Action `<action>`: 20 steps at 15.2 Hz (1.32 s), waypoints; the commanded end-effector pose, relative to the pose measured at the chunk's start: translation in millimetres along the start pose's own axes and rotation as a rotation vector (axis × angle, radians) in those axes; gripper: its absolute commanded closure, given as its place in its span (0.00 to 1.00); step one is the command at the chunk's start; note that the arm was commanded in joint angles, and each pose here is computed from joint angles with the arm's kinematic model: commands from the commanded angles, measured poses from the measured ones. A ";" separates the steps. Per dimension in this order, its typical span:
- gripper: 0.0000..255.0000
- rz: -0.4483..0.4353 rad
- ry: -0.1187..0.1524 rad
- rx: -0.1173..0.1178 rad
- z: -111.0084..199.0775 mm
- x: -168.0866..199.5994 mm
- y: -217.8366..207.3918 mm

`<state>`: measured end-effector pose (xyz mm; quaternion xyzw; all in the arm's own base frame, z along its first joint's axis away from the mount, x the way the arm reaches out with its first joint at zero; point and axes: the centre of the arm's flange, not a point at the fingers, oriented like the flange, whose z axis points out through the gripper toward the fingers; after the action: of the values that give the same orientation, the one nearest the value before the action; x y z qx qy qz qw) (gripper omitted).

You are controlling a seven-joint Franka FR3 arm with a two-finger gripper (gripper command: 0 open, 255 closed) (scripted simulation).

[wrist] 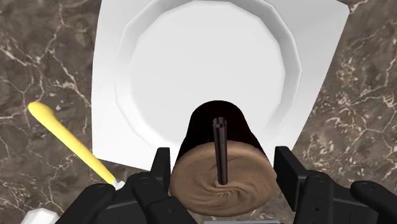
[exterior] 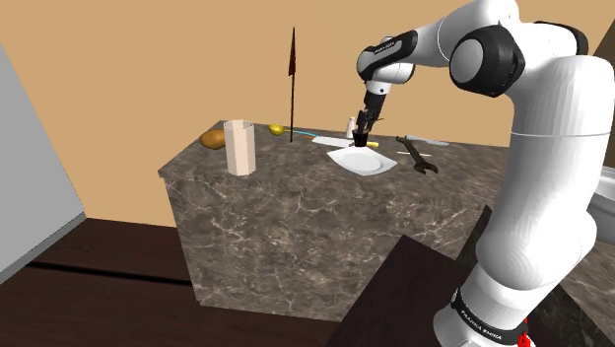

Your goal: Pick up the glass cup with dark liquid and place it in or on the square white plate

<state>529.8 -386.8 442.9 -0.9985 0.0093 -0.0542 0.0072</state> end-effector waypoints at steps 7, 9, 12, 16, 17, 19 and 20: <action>1.00 0.000 0.001 0.000 41.7 -4.6 0.1; 1.00 0.000 0.001 0.000 52.2 -5.8 0.3; 1.00 0.000 0.001 0.000 56.1 -6.2 0.4; 1.00 0.000 0.001 0.000 56.1 -6.2 0.4; 1.00 0.000 0.001 0.000 56.1 -6.2 0.4; 0.00 0.000 0.001 0.000 56.1 -6.2 0.3; 0.00 0.000 0.001 0.000 56.1 -6.2 0.3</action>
<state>529.7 -386.2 386.5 -0.9985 0.0091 -0.0544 0.0071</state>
